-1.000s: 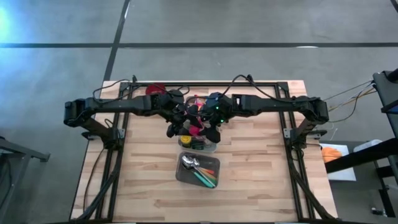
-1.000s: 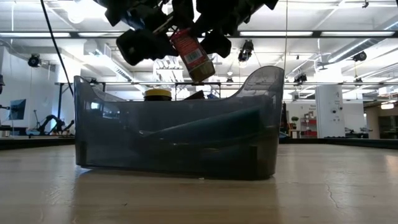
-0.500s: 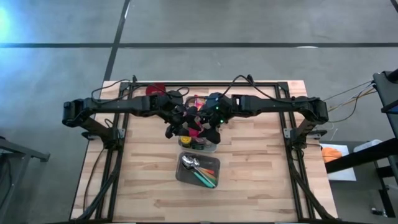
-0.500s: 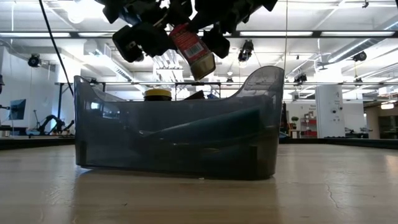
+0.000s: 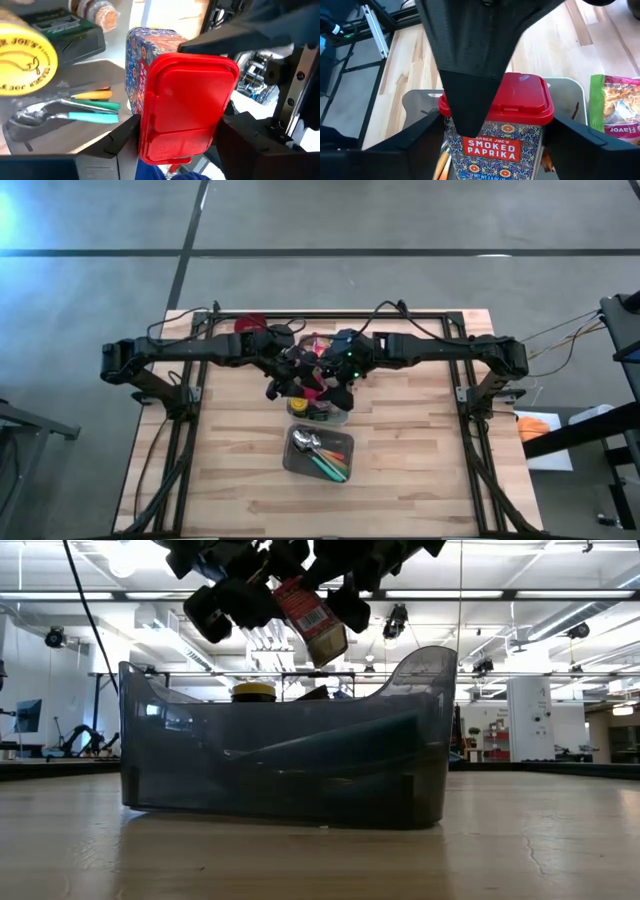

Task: Pick & Place Food Item
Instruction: Put the red seasoning can into the bottom gray bin

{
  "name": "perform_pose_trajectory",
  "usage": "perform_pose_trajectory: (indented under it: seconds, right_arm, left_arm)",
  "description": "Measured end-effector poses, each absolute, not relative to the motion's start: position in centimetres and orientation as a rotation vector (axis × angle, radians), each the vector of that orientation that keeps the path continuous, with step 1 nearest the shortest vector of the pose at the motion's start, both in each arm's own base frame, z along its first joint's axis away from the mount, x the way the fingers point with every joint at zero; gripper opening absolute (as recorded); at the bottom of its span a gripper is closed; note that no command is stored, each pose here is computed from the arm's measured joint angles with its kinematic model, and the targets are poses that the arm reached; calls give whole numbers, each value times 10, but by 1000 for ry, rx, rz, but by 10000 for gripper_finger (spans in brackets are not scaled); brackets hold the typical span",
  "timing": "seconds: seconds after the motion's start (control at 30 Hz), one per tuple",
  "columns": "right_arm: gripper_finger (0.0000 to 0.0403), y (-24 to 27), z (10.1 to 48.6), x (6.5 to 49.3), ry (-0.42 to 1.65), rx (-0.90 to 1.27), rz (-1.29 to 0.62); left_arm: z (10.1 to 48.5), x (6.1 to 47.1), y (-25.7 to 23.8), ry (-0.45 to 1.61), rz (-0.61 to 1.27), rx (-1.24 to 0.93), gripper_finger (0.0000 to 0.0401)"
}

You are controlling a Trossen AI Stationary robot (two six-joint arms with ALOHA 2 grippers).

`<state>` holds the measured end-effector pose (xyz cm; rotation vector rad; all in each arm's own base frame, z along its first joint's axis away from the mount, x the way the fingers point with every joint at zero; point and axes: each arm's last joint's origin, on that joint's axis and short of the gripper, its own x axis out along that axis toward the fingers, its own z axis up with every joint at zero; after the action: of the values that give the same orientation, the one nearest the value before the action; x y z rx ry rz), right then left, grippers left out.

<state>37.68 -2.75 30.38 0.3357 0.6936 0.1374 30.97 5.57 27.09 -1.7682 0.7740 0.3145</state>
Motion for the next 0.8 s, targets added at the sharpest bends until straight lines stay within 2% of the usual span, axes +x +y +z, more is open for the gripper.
perform_pose_trajectory:
  seconds: [0.13, 0.2, 0.5, 0.8]
  right_arm:
    - [368, -28, 307, 377, 676, 341, 123]
    - [387, -28, 308, 376, 681, 349, 121]
    - [367, -27, 328, 361, 647, 340, 106]
    - [363, -27, 353, 326, 674, 318, 16]
  left_arm:
    - [271, 310, 56, 766, 278, -1681, 198]
    - [270, 310, 56, 774, 259, -1633, 198]
    - [277, 305, 55, 771, 192, -1512, 198]
    - [283, 300, 56, 752, 165, -1422, 198]
